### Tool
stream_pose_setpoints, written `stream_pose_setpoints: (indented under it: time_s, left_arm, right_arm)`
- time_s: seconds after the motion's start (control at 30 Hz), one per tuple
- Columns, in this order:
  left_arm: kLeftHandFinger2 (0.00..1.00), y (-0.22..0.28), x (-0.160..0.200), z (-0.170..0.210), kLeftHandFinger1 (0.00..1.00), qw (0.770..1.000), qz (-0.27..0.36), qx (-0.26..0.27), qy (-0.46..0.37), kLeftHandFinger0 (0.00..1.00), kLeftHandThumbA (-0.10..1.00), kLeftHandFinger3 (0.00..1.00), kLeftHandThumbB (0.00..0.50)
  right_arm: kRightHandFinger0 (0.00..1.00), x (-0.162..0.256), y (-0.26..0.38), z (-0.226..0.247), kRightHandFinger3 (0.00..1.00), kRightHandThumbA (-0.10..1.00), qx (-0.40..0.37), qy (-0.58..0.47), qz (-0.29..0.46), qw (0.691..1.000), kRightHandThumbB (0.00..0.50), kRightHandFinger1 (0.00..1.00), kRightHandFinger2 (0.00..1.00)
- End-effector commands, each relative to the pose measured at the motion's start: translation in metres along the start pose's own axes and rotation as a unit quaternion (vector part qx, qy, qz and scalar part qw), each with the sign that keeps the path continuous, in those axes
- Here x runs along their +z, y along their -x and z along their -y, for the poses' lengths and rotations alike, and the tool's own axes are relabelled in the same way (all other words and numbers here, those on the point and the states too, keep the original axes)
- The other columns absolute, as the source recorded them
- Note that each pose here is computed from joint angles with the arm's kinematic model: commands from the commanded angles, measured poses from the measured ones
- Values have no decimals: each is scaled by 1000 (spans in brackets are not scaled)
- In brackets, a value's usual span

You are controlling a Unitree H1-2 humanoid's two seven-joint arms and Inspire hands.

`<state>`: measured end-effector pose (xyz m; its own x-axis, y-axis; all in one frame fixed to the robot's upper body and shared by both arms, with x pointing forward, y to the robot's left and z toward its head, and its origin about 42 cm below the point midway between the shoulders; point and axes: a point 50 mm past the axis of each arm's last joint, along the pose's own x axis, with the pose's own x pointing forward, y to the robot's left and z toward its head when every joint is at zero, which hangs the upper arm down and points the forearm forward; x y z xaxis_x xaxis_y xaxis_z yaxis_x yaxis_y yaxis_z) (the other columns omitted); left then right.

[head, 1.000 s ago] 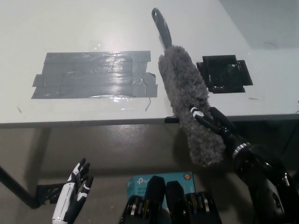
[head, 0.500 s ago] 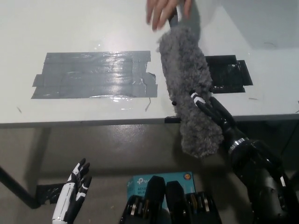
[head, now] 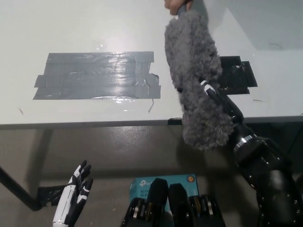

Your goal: A grey duster is kept infront of the robot in the middle of the table and the robot extends its right arm to grab the duster, picks it up and hands it to a person

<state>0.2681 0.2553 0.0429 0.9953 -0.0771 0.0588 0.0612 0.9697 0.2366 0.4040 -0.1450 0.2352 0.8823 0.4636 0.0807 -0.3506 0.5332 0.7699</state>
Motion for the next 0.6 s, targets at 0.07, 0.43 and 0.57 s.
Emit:
stream_pose_setpoints:
  time_s: [0.07,0.43,0.57]
  left_arm:
    - [1000,-11,20,-11,1000,999,49,9,-21,950,876,1000,308]
    - [1000,-13,20,-13,1000,998,49,10,-25,943,881,1000,306]
    - [1000,-11,19,-13,1000,999,45,10,-26,954,889,1000,308]
  right_arm:
    - [1000,24,19,-58,1000,632,204,-58,16,977,414,1000,1000]
    - [1000,32,80,-54,1000,877,156,197,111,961,449,1000,1000]
    - [1000,26,111,-38,1000,852,111,239,142,954,416,1000,1000]
